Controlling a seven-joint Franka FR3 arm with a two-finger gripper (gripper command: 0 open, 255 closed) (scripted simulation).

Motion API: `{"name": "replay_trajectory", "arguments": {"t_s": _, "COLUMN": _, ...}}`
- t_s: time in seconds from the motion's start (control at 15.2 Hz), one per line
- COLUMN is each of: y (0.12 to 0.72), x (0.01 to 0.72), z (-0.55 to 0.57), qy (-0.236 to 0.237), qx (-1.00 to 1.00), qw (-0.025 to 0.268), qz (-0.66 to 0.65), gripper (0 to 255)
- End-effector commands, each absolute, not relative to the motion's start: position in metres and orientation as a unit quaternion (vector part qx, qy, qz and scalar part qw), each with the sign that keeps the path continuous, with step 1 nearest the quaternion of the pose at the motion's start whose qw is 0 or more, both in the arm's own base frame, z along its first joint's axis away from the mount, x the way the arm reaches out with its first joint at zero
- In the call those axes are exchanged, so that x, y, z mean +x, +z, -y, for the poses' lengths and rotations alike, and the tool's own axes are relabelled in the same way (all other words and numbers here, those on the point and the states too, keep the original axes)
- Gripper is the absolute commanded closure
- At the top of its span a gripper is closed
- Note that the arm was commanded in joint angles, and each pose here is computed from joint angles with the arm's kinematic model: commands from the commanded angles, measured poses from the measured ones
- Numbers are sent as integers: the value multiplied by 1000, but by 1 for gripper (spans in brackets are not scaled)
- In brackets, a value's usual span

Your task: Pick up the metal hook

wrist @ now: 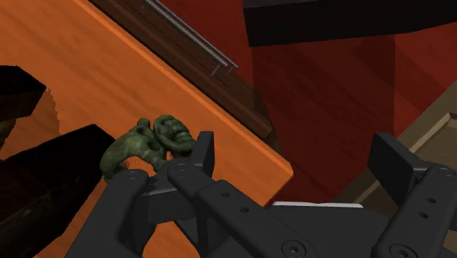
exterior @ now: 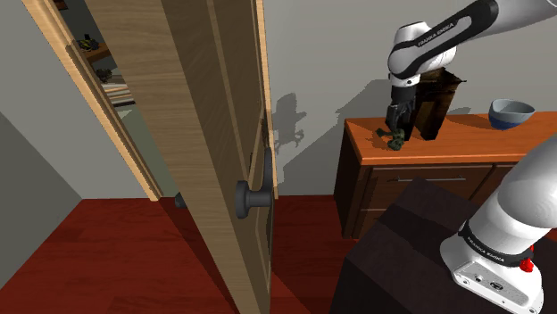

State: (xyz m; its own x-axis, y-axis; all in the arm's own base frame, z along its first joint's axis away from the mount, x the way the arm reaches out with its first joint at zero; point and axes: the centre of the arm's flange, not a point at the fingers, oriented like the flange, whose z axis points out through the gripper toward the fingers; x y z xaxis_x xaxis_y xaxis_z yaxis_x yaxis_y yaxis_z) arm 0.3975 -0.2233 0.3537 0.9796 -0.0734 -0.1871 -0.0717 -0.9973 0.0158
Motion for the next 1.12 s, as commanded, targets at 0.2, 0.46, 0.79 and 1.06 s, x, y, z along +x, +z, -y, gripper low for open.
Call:
{"name": "replay_trajectory", "arguments": {"t_s": 0.2, "y": 319, "x": 422, "z": 271, "qy": -91, "qx": 995, "qw": 17, "qz": 31, "gripper": 0}}
{"name": "replay_trajectory", "arguments": {"t_s": 0.46, "y": 292, "x": 441, "z": 309, "qy": -88, "qx": 995, "qw": 27, "qz": 28, "gripper": 0}}
{"name": "replay_trajectory", "arguments": {"t_s": 0.79, "y": 259, "x": 465, "z": 357, "qy": -85, "qx": 995, "qw": 39, "qz": 23, "gripper": 0}}
{"name": "replay_trajectory", "arguments": {"t_s": 1.06, "y": 237, "x": 482, "z": 390, "qy": -83, "qx": 995, "qw": 47, "qz": 20, "gripper": 0}}
